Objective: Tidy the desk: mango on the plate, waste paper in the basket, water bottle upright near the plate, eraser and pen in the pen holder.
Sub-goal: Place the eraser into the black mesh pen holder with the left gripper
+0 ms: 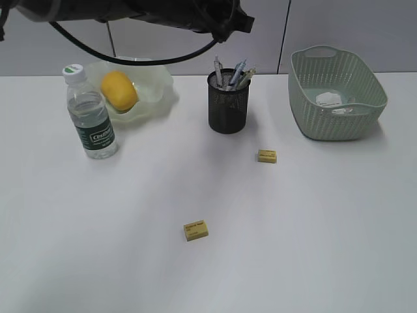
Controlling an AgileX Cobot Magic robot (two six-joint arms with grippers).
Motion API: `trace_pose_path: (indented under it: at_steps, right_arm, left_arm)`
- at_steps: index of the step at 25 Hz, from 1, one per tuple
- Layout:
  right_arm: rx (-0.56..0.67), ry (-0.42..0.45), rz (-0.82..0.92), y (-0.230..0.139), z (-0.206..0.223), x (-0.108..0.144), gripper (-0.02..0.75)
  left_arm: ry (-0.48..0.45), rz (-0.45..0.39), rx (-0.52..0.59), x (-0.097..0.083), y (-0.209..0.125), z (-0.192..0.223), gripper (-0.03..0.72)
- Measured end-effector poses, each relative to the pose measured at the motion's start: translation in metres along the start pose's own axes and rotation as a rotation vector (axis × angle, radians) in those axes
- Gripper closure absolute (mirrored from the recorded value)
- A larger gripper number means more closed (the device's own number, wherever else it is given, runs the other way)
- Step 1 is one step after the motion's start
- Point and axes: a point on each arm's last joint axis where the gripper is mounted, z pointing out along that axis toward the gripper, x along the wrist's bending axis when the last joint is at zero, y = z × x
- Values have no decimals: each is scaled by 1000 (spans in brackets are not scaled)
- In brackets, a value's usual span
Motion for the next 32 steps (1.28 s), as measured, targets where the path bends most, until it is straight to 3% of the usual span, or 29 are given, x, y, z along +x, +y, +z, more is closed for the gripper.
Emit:
trace_pose_path:
  at_steps: [5,15,32]
  right_arm:
    - [0,0,0,0,0,0,373]
    - [0,0,0,0,0,0,373]
    - [0,0,0,0,0,0,373]
  left_arm:
    - [53,-28,-72,9,-10,16,390]
    - [60,-111,-7,10,-47,44,390]
    - [63,-153,-12,9,-51,47,390]
